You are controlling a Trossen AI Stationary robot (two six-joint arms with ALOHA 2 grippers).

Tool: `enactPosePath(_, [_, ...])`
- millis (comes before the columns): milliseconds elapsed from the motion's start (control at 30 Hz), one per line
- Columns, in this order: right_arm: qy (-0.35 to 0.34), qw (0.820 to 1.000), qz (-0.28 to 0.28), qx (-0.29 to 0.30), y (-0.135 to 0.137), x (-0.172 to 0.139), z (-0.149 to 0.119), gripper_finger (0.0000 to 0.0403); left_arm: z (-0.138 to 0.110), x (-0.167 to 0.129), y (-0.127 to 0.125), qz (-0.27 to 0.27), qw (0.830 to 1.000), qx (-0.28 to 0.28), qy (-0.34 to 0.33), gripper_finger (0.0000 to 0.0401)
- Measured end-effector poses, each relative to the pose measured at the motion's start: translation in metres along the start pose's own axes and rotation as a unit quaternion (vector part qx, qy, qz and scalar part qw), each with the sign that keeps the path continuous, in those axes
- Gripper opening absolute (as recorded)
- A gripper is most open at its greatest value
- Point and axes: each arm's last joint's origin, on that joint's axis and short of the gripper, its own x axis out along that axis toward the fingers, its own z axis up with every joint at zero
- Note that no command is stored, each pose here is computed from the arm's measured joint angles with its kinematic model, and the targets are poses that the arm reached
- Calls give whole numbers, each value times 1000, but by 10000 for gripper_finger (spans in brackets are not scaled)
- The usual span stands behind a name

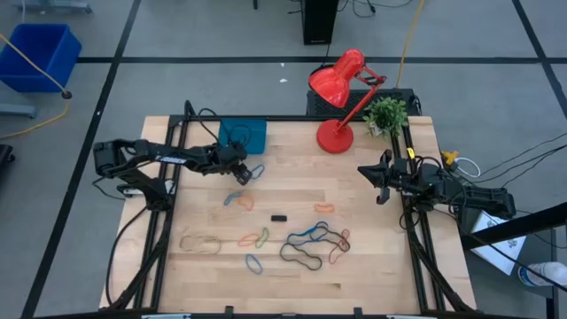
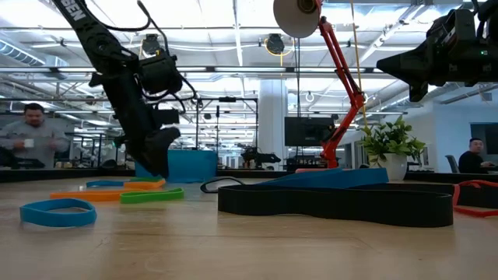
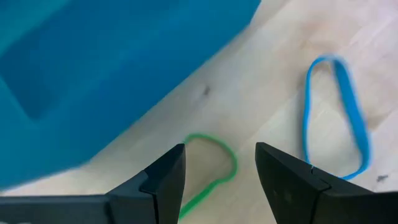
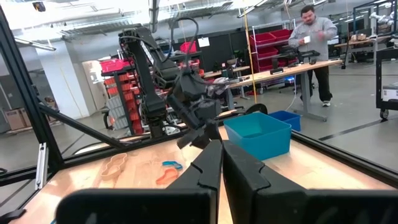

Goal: Pick and place rubber bands into bin
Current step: Put the top green rubber band into the blue container

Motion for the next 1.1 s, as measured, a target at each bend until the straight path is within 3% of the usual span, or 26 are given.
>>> enactPosePath(367, [-4,1000,-1,0,0,0,1,9,-1,20,-4,-4,1000,-6,4,198])
enactPosePath(467, [-4,1000,0,0,0,0,1,9,-3,21,-4,-10,1000,-9,13,170])
enactPosePath(833, [-3,1000,0,0,0,0,1,9,-4,21,-4,-8,1000,-14,18,14])
enactPosePath(1100, [-3,1000,0,0,0,0,1,9,-3,7,-8,-21,1000,4,3,5])
